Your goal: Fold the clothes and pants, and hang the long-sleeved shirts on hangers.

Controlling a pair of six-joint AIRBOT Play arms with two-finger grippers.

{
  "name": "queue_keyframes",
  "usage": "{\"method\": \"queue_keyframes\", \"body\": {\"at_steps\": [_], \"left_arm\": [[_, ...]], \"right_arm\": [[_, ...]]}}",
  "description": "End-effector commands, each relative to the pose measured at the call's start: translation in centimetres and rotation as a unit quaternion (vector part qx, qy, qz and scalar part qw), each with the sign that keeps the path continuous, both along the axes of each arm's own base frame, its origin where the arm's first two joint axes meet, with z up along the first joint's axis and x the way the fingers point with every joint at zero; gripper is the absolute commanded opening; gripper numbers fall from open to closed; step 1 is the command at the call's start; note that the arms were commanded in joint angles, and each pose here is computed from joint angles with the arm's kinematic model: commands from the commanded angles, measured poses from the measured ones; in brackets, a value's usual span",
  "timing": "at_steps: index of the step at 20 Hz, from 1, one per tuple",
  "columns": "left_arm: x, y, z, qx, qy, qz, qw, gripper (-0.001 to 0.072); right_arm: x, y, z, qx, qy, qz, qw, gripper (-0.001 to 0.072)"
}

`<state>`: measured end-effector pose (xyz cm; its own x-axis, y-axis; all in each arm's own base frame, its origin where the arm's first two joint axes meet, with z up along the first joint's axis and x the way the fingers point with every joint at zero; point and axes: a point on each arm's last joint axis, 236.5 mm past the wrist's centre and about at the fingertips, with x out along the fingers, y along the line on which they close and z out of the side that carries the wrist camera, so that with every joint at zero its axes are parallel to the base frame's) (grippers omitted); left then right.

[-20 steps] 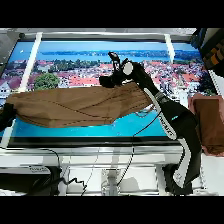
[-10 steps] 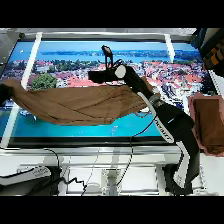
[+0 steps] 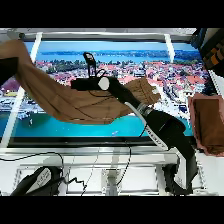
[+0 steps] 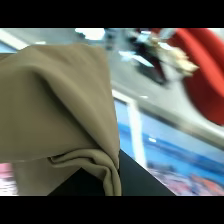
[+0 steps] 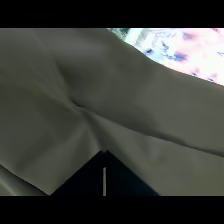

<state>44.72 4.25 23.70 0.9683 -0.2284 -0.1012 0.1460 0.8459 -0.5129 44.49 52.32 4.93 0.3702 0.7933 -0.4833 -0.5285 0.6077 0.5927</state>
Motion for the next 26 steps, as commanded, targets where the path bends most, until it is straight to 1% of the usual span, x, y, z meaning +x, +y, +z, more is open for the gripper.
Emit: {"method": "queue_keyframes", "body": {"at_steps": [1,3,5,8,9,12,13,15,16,18,19,20,23,24,25,26], "left_arm": [[-1.0,-5.8,2.3,-0.048,-0.008,-0.055,0.997,0.0017],[-1.1,-7.6,2.2,-0.069,0.000,-0.073,0.995,0.0017],[-1.1,-8.3,2.1,-0.068,0.001,-0.082,0.994,0.0017],[-0.9,-7.6,1.8,-0.058,0.002,-0.066,0.996,0.0017],[-0.6,-6.9,1.1,-0.034,0.008,-0.052,0.998,0.0017],[-0.4,-5.1,-2.8,0.101,0.050,-0.036,0.993,0.0017],[-0.2,-4.7,-4.0,0.127,0.064,-0.036,0.989,0.0017],[0.5,-4.7,-6.4,0.141,0.090,-0.044,0.985,0.0017],[1.0,-5.1,-7.6,0.144,0.101,-0.052,0.983,0.0017],[2.2,-5.9,-9.4,0.146,0.112,-0.055,0.981,0.0017],[3.0,-5.8,-9.4,0.150,0.103,-0.038,0.983,0.0016],[3.8,-5.1,-8.4,0.157,0.082,-0.006,0.984,0.0015],[4.8,-0.8,-2.5,0.174,-0.013,0.134,0.975,0.0015],[4.4,0.3,-0.6,0.175,-0.039,0.167,0.970,0.0015],[3.8,0.9,1.1,0.175,-0.059,0.187,0.965,0.0015],[3.3,1.0,2.1,0.178,-0.071,0.192,0.963,0.0015]], "right_arm": [[-3.3,3.8,0.0,0.011,-0.018,0.023,1.000,0.0025],[-5.7,5.5,-1.3,0.000,-0.020,0.045,0.999,0.0026],[-7.0,6.6,-2.2,-0.003,-0.021,0.055,0.998,0.0026],[-6.7,6.3,-2.7,-0.020,-0.034,0.059,0.997,0.0027],[-6.2,5.6,-2.9,-0.030,-0.036,0.059,0.997,0.0027],[-5.0,1.6,-4.4,-0.082,0.005,0.075,0.994,0.0028],[-4.8,-0.5,-5.0,-0.108,0.030,0.084,0.990,0.0028],[-4.4,-5.1,-5.1,-0.149,0.076,0.096,0.981,0.0028],[-4.0,-7.2,-4.6,-0.160,0.093,0.095,0.978,0.0028],[-2.1,-11.1,-2.3,-0.162,0.098,0.077,0.979,0.0028],[-0.8,-12.8,-0.5,-0.155,0.084,0.064,0.982,0.0028],[0.4,-14.3,1.3,-0.146,0.072,0.046,0.986,0.0028],[2.6,-18.5,6.5,-0.126,0.036,0.002,0.991,0.0028],[3.0,-19.5,7.9,-0.123,0.019,-0.004,0.992,0.0028],[3.2,-20.3,9.1,-0.122,0.004,-0.007,0.993,0.0028],[3.3,-20.7,9.9,-0.121,-0.005,-0.010,0.993,0.0028]]}}
